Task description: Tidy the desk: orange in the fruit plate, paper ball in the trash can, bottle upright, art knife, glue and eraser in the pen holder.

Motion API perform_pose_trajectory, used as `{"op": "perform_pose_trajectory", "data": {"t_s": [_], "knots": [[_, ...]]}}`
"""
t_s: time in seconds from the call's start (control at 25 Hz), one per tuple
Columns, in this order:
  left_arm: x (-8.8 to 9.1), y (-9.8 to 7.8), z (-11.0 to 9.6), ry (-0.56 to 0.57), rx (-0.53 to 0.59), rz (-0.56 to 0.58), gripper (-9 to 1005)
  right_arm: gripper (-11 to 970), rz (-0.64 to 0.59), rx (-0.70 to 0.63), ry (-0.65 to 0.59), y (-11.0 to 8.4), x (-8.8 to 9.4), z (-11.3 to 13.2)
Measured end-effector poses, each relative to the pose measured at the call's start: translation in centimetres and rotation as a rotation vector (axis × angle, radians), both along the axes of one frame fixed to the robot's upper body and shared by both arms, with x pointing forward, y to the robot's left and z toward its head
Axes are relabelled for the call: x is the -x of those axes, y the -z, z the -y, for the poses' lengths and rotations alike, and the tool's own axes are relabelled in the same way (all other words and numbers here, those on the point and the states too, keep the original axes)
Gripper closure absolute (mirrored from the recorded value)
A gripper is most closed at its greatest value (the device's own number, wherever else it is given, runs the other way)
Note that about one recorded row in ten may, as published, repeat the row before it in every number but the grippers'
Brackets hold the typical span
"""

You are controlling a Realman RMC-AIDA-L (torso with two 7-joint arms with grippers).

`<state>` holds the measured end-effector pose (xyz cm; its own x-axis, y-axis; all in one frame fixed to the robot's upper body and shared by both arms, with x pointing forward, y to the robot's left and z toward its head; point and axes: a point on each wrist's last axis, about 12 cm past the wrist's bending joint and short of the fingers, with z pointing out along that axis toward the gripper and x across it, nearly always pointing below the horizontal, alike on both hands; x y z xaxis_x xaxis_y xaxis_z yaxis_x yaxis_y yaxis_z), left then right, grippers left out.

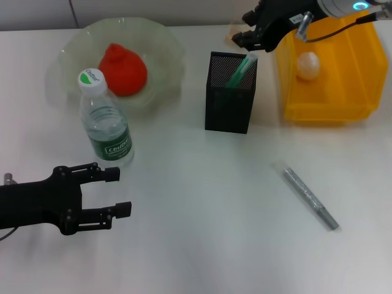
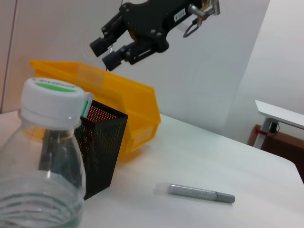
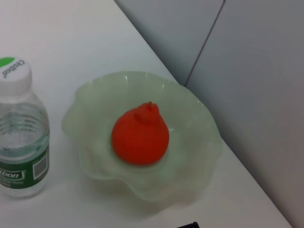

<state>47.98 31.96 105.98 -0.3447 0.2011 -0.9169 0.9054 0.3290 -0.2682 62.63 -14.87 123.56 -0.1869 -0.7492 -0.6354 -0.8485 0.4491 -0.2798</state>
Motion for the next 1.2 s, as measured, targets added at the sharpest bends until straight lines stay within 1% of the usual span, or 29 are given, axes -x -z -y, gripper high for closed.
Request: {"op": "perform_pose_trajectory", "data": {"t_s": [0.2,0.28,0.32,0.36,0.4,0.44,0.48,0.52,0.56,0.6,0.64,0.68,0.72,0.76,0.8,0.84,0.88,0.92,0.96,1.12,1.16,1.2], "knots": [[-0.1,-0.1,0.0,-0.002,0.001,-0.004,207,630,0.003,-0.009,-0.013,-0.3,0.2,-0.2],[-0.1,-0.1,0.0,-0.001,0.001,-0.003,207,493,-0.015,-0.005,-0.023,-0.6,0.7,-0.1],[-0.1,-0.1,0.0,-0.001,0.0,-0.002,207,425,-0.065,0.008,-0.029,-0.9,1.5,0.1],[-0.1,-0.1,0.0,-0.001,0.0,-0.002,207,418,-0.065,0.008,-0.029,-0.9,1.5,0.1],[-0.1,-0.1,0.0,-0.001,0.0,-0.001,207,410,-0.102,0.02,-0.03,-1.0,1.9,0.2],[-0.2,-0.1,0.0,-0.001,0.0,0.0,207,403,-0.187,0.062,-0.012,-1.0,2.8,0.5],[-0.2,-0.1,0.0,-0.001,0.0,0.0,207,395,-0.187,0.062,-0.012,-1.0,2.8,0.5],[-0.2,-0.1,0.1,0.0,0.001,0.001,207,388,-0.259,0.11,0.024,-0.7,3.4,1.0],[-0.2,-0.1,0.1,0.0,0.001,0.001,207,388,-0.259,0.11,0.024,-0.7,3.4,1.0],[-0.2,-0.2,0.2,0.001,0.003,0.002,207,388,-0.304,0.151,0.066,0.1,3.7,1.4],[-0.2,-0.2,0.2,0.001,0.003,0.002,207,387,-0.304,0.151,0.066,0.1,3.7,1.4],[-0.2,-0.2,0.2,0.002,0.003,0.002,207,387,-0.328,0.167,0.085,0.8,3.9,1.6],[-0.3,-0.2,0.2,0.003,0.004,0.003,207,387,-0.375,0.187,0.112,2.2,4.1,1.8],[-0.3,-0.2,0.2,0.003,0.004,0.003,207,389,-0.375,0.187,0.112,2.2,4.1,1.8],[-0.3,-0.2,0.3,0.005,0.005,0.004,207,392,-0.415,0.194,0.134,3.9,4.2,2.2],[-0.4,-0.2,0.4,0.006,0.005,0.005,207,394,-0.427,0.197,0.14,4.6,4.2,2.2],[-0.4,-0.2,0.4,0.006,0.005,0.005,207,397,-0.427,0.197,0.14,4.6,4.2,2.2],[-0.5,-0.2,0.5,0.008,0.006,0.007,207,399,-0.452,0.205,0.147,6.2,4.4,2.2],[-0.5,-0.2,0.5,0.008,0.006,0.007,207,401,-0.452,0.205,0.147,6.2,4.4,2.2],[-0.6,-0.3,0.5,0.011,0.006,0.009,207,411,-0.483,0.214,0.15,8.5,4.9,1.8],[-0.6,-0.3,0.5,0.011,0.006,0.009,207,413,-0.483,0.214,0.15,8.5,4.9,1.8],[-0.6,-0.3,0.5,0.012,0.006,0.009,207,416,-0.487,0.218,0.157,9.2,4.9,1.7]]}}
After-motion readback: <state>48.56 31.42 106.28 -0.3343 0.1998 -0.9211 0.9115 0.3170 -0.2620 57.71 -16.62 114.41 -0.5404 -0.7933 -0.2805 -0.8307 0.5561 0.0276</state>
